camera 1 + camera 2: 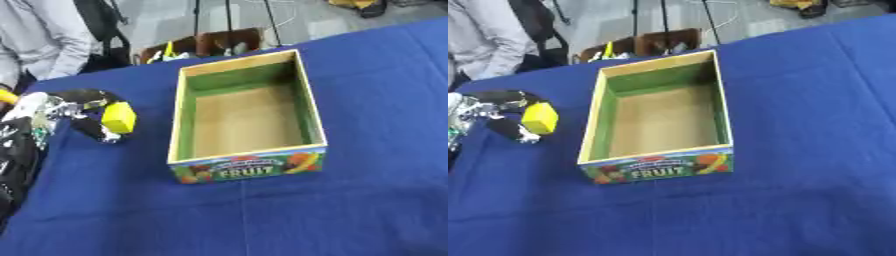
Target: Pick up objects on the table and place them in the box.
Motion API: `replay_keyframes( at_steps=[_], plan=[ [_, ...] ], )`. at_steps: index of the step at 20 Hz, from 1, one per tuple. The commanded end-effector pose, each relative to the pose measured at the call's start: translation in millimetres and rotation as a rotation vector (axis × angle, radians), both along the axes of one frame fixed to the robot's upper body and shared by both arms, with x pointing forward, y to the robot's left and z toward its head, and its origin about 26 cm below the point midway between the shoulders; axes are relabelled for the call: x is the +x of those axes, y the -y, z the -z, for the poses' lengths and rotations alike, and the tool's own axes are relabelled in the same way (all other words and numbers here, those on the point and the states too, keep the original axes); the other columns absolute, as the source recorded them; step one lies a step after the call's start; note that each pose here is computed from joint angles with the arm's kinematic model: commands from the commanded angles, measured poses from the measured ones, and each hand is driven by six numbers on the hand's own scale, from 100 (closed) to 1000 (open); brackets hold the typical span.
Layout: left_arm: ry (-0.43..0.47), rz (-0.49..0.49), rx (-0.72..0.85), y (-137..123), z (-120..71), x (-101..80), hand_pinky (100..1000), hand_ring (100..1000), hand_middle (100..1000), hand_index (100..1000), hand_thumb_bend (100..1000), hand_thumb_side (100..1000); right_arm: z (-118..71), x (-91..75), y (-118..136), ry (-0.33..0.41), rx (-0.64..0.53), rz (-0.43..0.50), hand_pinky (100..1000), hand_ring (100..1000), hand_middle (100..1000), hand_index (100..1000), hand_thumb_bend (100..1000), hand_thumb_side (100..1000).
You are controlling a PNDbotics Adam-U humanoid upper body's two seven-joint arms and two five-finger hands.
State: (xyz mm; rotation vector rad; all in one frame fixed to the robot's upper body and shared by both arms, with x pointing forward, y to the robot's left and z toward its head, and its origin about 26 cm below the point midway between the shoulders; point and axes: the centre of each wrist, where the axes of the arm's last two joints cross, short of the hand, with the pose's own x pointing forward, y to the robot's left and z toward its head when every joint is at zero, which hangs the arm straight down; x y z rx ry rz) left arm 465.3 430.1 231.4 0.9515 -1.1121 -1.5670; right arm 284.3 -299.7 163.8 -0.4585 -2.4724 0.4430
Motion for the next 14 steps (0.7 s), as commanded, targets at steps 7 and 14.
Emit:
replay_keyframes(
  at_steps=[7,14],
  plan=[
    [0.088,-0.061,0.012,-15.7,-20.2,-7.8,568,681,798,939,303,642,-5.8,-1.9,0.6,0.022,-0.029,-0.002,699,924,515,702,242,566],
    [0.135,-0.070,0.015,-18.3,-17.5,-9.2,462,606,677,845,130,635,-5.1,-2.2,1.0,0.020,-0.029,0.000,698,923,514,702,245,563]
  ],
)
